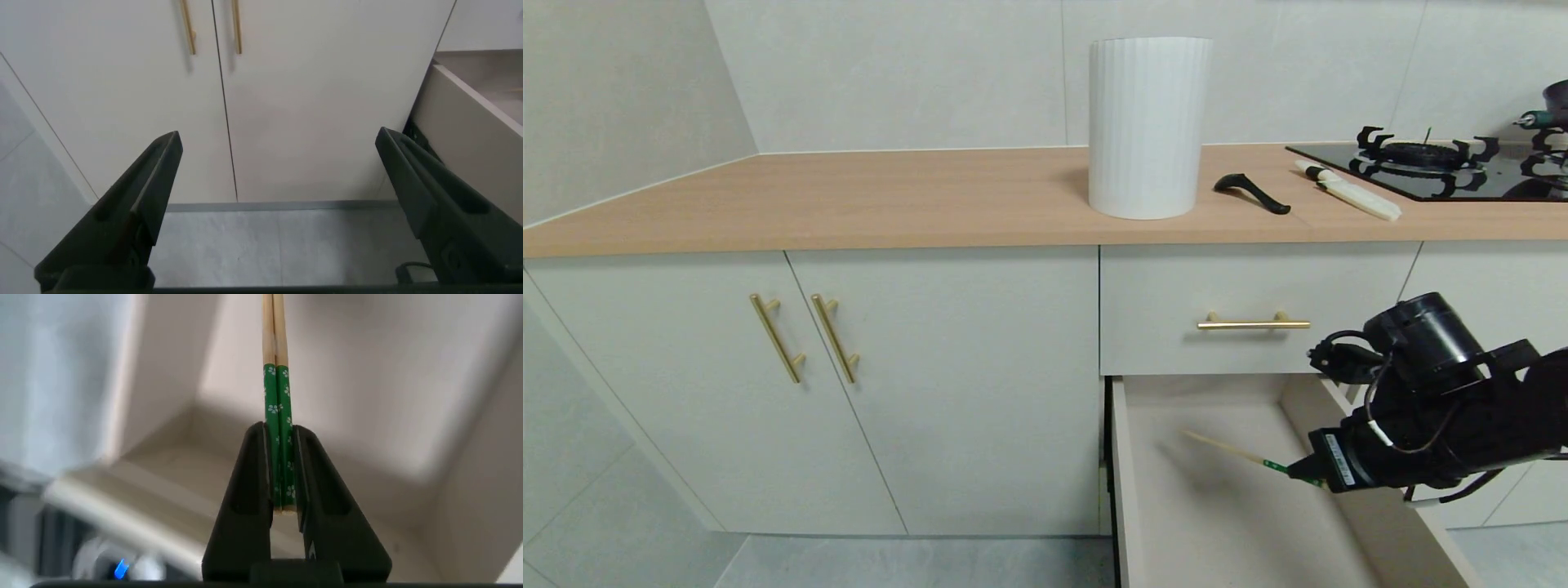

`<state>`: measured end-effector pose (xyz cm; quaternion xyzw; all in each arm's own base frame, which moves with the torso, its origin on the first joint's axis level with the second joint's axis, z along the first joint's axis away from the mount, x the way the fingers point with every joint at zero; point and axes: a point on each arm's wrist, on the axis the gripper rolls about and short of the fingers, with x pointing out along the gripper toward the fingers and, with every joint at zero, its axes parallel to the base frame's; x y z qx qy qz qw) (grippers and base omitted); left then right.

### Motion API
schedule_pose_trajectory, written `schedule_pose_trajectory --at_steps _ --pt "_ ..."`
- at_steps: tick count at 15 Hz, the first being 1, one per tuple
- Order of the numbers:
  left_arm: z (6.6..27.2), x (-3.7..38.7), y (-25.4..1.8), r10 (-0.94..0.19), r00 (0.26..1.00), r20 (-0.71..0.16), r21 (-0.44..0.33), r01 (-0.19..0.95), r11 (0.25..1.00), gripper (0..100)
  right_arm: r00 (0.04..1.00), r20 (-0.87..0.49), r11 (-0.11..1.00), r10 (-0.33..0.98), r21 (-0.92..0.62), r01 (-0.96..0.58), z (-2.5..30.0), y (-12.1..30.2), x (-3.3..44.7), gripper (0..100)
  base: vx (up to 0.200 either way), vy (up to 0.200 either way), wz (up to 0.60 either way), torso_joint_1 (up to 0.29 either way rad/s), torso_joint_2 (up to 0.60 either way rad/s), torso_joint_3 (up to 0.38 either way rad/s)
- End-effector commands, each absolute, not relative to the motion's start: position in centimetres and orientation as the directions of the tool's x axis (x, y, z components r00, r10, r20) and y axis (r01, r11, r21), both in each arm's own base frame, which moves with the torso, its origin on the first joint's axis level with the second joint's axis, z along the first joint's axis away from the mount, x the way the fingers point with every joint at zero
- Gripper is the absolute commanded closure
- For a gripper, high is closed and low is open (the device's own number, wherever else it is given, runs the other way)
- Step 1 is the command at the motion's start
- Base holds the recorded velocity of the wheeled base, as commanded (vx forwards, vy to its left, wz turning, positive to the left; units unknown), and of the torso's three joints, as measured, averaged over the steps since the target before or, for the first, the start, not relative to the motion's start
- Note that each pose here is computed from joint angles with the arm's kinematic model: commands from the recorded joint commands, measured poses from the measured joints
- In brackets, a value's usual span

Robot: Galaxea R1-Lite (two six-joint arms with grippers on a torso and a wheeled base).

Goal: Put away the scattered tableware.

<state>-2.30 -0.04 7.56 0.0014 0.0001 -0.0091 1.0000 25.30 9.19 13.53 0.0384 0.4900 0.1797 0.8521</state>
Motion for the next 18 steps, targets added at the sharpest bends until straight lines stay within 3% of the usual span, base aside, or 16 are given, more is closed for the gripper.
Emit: schedule_pose_trajectory --at_steps 1,7,12,18 --pt "7.6 -2.3 0.0 -0.018 1.0 -0.002 0.003 0.018 1.0 0 0.421 -0.859 0.955 0.29 0.231 -0.186 9.4 10.2 28.1 100 0.0 0.0 0.0 0.0 0.0 0.0" --pt "7.6 -2.3 0.0 -0.018 1.0 -0.002 0.003 0.018 1.0 0 0.428 -0.865 0.964 0.261 0.213 -0.158 3.4 12.6 31.7 100 0.0 0.0 0.0 0.0 0.0 0.0" --pt "7.6 -2.3 0.0 -0.018 1.0 -0.002 0.003 0.018 1.0 0 0.507 -0.835 0.977 0.212 0.192 -0.092 -0.6 15.3 32.9 100 0.0 0.0 0.0 0.0 0.0 0.0" --pt "7.6 -2.3 0.0 -0.018 1.0 -0.002 0.003 0.018 1.0 0 0.53 -0.825 0.981 0.195 0.174 -0.09 -1.7 17.4 32.2 100 0.0 0.0 0.0 0.0 0.0 0.0"
